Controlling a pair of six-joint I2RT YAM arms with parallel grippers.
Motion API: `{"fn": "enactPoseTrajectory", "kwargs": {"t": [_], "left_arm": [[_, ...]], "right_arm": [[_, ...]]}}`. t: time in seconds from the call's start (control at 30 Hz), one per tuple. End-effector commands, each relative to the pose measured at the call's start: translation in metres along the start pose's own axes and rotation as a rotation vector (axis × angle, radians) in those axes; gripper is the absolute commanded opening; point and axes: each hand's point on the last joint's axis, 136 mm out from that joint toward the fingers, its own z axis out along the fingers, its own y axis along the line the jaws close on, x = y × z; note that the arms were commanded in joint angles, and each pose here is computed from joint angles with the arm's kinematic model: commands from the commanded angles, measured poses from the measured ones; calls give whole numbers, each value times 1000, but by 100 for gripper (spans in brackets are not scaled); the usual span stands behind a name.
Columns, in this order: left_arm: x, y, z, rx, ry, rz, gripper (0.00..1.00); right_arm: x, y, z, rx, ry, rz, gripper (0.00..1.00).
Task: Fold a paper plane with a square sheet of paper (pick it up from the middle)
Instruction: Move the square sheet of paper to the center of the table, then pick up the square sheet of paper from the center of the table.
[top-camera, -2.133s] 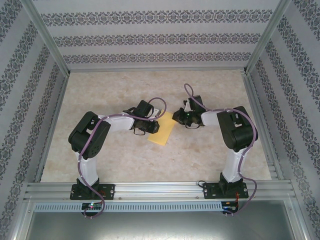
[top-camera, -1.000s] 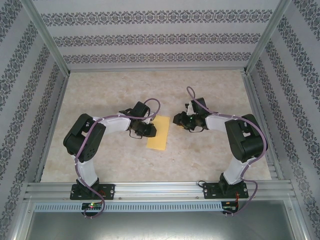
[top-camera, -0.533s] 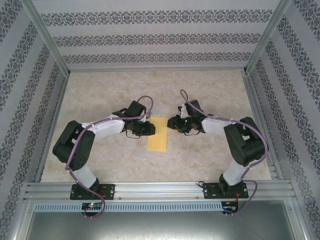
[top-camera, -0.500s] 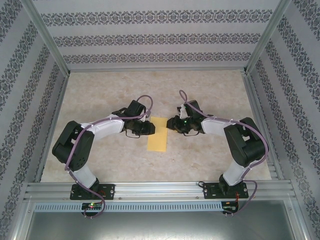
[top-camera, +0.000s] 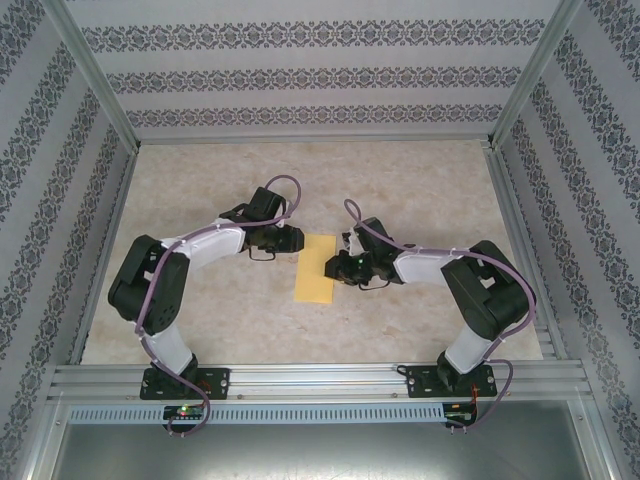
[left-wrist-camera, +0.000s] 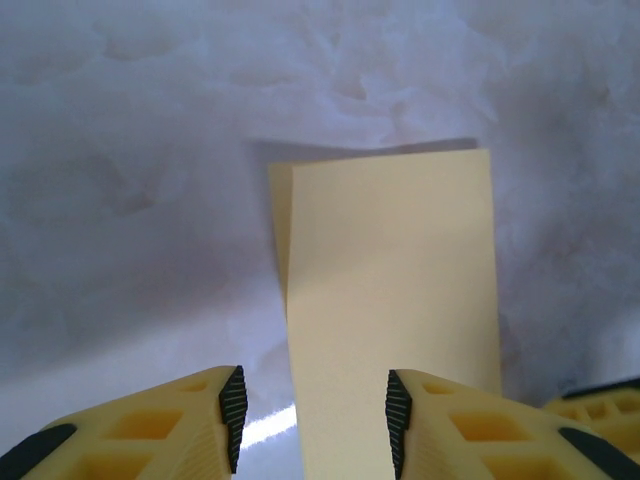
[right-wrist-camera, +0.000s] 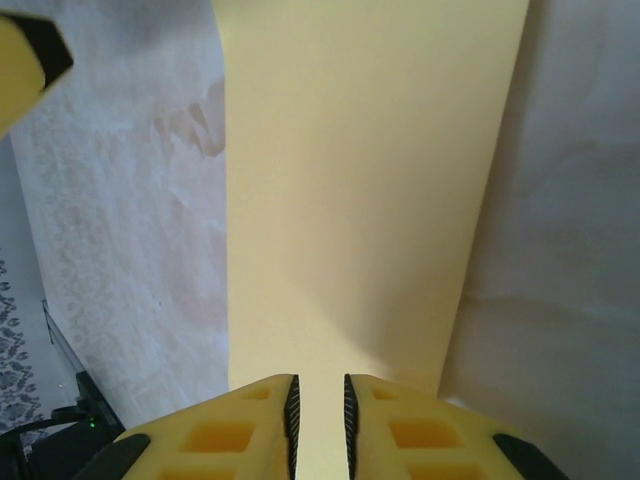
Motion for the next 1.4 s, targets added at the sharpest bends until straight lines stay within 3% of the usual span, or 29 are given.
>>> {"fn": "enactPoseTrajectory", "kwargs": {"t": [0.0, 0.5, 0.77, 1.23, 1.37], "left_arm": [[-25, -3, 8, 39, -59, 32, 45], [-25, -4, 30, 94, -36, 17, 45], [-18, 0, 30, 84, -25, 23, 45], [32, -7, -11, 163, 0, -110, 48], [44, -10, -18, 180, 9, -124, 49]], "right_arm": [[0, 6, -3, 2, -35, -9, 20], [6, -5, 5, 47, -26, -7, 16], [-4, 14, -6, 0, -60, -27, 17], [1, 8, -5, 44, -18, -42, 17], [6, 3, -11, 93, -20, -76, 24]]}}
